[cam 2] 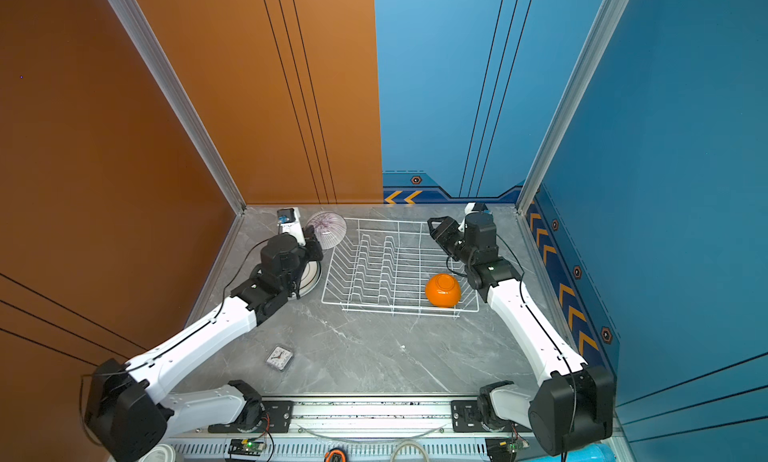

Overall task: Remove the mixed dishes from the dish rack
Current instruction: 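Carry the bowl with the left gripper toward the plates while right withdraws, then lower the striped bowl with the left gripper onto the table beside the plates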

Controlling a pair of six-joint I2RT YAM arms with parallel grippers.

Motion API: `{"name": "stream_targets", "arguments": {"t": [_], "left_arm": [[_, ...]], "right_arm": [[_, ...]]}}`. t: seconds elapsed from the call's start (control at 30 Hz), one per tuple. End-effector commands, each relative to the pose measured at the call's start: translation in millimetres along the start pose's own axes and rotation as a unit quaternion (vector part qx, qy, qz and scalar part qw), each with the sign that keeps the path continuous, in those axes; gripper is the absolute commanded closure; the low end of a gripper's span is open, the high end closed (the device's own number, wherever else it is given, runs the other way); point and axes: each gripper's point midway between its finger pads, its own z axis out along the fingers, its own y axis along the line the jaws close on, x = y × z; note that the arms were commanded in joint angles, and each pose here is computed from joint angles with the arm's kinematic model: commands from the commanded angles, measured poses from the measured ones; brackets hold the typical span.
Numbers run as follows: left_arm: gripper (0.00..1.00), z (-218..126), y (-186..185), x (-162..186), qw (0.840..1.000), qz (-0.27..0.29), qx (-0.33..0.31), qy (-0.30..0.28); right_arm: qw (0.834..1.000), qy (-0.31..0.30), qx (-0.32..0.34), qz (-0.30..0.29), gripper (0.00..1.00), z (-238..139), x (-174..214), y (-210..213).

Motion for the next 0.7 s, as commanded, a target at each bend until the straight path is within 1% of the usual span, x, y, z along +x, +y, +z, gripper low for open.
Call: {"name": "stream_targets", "arguments": {"t": [0.0,0.07,0.17,0.3,0.37,0.53,0.6,0.67], "left_arm": [[1.00,-17.6,35.4,14.8,0.996,-0.031,-0.040,0.073],[1.00,-26.5,57.1,29.6,0.990,-0.030,-0.065,0.118],[1.00,-38.7,91.8,54.1,0.980,-0.036,-0.113,0.162],[1.00,-52.4,129.5,87.3,0.961,-0.075,-0.155,0.217],[1.00,-59.2,146.5,102.9,0.950,-0.106,-0.173,0.239],[1.00,-76.5,183.2,129.9,0.925,-0.160,-0.223,0.261],[1.00,-83.7,200.9,140.4,0.913,-0.176,-0.255,0.267],[1.00,-89.7,213.6,151.1,0.898,-0.202,-0.273,0.278]], "right_arm": [[0.991,0.058,0.094,-0.076,0.49,-1.1,21.1,-49.2],[0.988,0.073,0.113,-0.079,0.49,0.3,27.3,-65.4],[0.986,0.076,0.129,-0.080,0.49,-2.6,32.0,-78.6],[0.983,0.082,0.127,-0.104,0.49,-6.8,36.4,-77.2],[0.979,0.094,0.131,-0.123,0.49,-8.8,39.8,-75.3],[0.971,0.116,0.147,-0.151,0.48,-13.5,49.0,-80.4],[0.969,0.121,0.150,-0.156,0.48,-14.8,52.5,-83.7],[0.968,0.121,0.153,-0.157,0.48,-16.4,54.5,-87.2]]}}
